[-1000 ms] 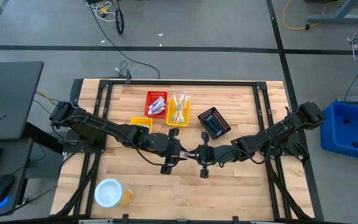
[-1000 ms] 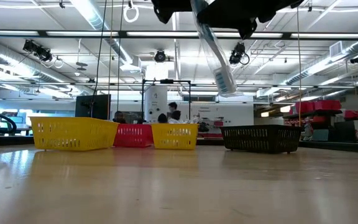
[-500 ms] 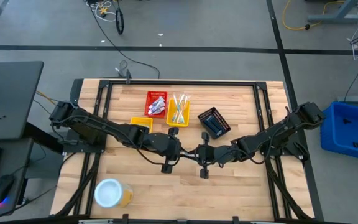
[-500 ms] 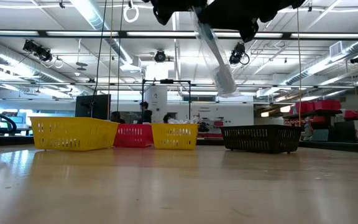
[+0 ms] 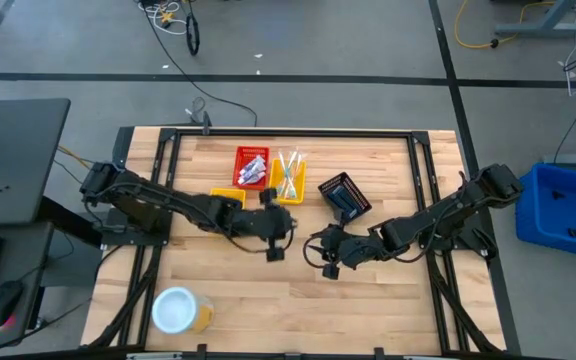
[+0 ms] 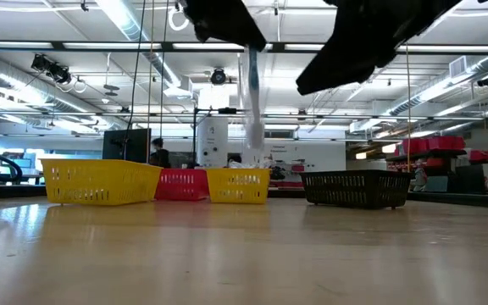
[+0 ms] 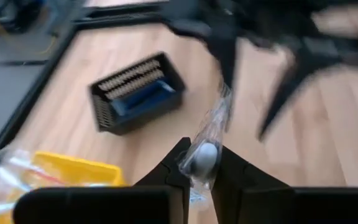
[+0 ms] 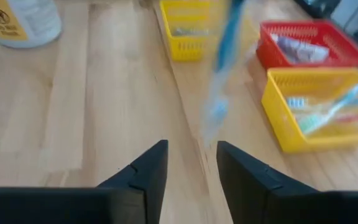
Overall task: Pick & Place Travel size toiletries
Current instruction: Put the blue toothbrush into the right yellow bin
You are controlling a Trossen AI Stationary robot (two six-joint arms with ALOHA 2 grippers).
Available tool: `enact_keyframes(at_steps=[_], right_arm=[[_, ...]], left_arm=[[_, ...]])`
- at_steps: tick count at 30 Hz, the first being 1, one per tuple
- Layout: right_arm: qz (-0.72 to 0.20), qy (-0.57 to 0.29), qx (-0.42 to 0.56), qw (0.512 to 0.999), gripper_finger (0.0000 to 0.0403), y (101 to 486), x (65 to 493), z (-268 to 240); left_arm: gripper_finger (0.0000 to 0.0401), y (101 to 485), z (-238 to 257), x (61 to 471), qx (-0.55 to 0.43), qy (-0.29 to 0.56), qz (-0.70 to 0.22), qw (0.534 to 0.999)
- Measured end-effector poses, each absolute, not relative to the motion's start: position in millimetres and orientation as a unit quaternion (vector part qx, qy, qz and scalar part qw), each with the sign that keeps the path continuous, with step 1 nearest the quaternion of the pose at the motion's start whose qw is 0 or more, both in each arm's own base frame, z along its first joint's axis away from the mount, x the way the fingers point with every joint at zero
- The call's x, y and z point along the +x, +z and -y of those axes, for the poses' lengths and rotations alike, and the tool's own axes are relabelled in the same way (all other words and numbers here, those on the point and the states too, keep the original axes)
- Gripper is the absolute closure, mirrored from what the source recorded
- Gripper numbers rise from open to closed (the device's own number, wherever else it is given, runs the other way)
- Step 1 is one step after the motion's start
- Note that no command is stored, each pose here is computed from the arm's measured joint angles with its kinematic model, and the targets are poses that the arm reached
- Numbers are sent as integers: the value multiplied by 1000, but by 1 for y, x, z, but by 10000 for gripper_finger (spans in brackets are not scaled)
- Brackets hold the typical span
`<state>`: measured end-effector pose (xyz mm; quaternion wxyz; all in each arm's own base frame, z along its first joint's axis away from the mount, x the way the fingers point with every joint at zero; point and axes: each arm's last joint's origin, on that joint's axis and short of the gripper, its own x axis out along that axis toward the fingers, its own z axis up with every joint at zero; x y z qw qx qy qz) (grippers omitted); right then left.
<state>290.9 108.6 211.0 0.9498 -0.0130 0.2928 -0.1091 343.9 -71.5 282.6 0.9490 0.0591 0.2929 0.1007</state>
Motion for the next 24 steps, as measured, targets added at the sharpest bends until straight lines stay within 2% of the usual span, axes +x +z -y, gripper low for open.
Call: enact_keyframes(at_steps=[9, 16, 19, 24], right_arm=[[-334, -134, 16, 933, 242, 203, 284, -106], [-338, -132, 7, 932, 251, 202, 283, -106], [-343, -131, 1, 930, 257, 202, 283, -105], [-353, -133, -6, 926, 262, 200, 281, -105]], left_arm=[[365, 310, -13, 351, -32, 220, -303, 927], [351, 303, -89, 340, -137, 243, -308, 910], [359, 303, -110, 334, -150, 269, -302, 902], [362, 290, -127, 333, -221, 255, -320, 885]])
